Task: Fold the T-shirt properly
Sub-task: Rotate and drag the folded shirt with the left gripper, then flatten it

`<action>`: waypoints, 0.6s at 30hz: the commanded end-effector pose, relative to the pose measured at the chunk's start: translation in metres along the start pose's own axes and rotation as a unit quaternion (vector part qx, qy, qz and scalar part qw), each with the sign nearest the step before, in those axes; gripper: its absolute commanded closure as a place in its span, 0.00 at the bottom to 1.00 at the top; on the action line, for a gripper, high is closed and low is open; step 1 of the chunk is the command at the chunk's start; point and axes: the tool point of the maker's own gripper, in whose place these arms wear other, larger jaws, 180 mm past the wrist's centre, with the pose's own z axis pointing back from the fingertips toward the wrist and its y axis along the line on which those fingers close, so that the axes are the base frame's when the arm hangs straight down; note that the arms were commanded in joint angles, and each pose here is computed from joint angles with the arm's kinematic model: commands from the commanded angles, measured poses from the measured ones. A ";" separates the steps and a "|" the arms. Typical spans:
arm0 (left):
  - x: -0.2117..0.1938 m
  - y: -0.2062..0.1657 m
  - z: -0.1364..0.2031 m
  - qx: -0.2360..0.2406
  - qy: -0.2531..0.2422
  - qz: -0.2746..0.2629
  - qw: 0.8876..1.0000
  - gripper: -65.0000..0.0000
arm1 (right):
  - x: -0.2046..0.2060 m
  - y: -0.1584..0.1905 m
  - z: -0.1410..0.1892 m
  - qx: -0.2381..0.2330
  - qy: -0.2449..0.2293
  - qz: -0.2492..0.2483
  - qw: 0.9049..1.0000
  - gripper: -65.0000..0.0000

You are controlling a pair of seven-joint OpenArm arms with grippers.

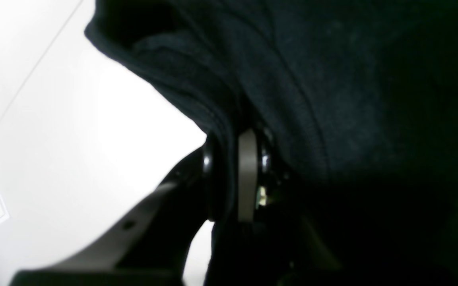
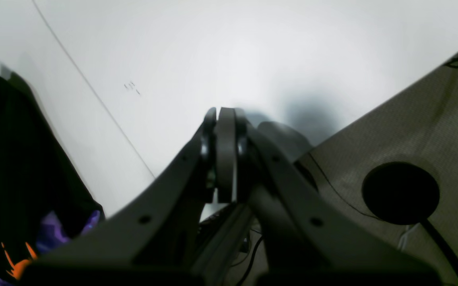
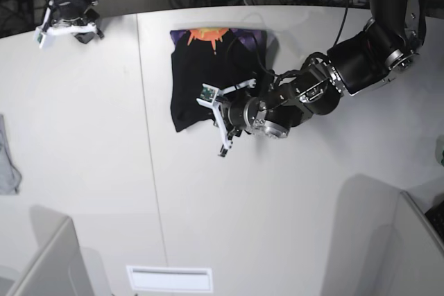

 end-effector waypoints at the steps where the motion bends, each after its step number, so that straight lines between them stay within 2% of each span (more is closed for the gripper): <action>1: -0.005 0.012 0.003 0.013 0.008 -0.003 1.000 1.00 | 0.010 0.002 0.002 0.004 -0.017 0.003 1.000 1.00; 13: 0.002 0.018 -0.008 0.010 0.005 0.004 1.000 1.00 | -0.002 -0.005 -0.004 -0.003 0.000 -0.007 1.000 1.00; 18: 0.003 0.022 -0.008 0.014 0.008 0.000 1.000 0.76 | -0.001 -0.005 -0.004 -0.003 -0.001 -0.006 1.000 1.00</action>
